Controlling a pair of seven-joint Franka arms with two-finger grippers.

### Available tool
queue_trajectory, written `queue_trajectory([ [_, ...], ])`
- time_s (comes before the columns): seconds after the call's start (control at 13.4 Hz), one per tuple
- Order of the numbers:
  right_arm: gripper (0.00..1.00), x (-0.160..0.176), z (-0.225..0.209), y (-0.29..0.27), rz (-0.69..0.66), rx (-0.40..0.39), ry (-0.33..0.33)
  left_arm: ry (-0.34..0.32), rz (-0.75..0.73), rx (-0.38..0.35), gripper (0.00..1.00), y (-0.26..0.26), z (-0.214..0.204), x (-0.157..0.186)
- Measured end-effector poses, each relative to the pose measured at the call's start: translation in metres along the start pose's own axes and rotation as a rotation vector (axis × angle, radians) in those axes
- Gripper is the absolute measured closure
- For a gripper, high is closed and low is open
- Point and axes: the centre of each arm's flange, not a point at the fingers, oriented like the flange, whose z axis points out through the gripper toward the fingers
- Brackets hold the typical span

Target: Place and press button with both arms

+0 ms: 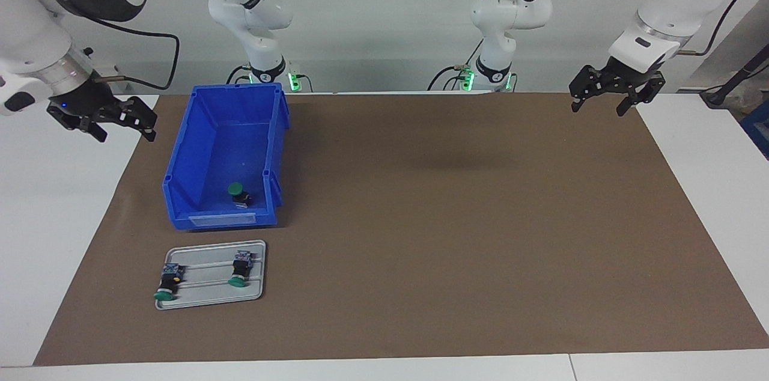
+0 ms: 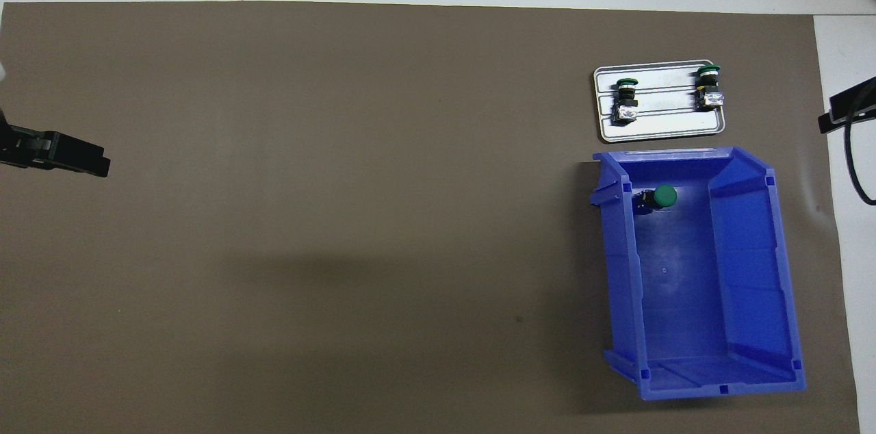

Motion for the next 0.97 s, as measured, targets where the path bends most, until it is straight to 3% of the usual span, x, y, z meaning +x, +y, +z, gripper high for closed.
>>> queue_trajectory([
  [0.15,0.02,0.0,0.008,-0.003,-0.001,0.003,-0.013,0.0,0.0,0.0,0.0,0.0,0.0,0.0],
  [0.52,0.0,-0.007,0.027,-0.034,-0.032,-0.004,0.032,0.0,0.0,0.0,0.0,0.0,0.0,0.0],
  [0.97,0.0,-0.025,-0.009,-0.049,0.0,-0.016,0.14,0.0,0.0,0.0,0.0,0.0,0.0,0.0],
])
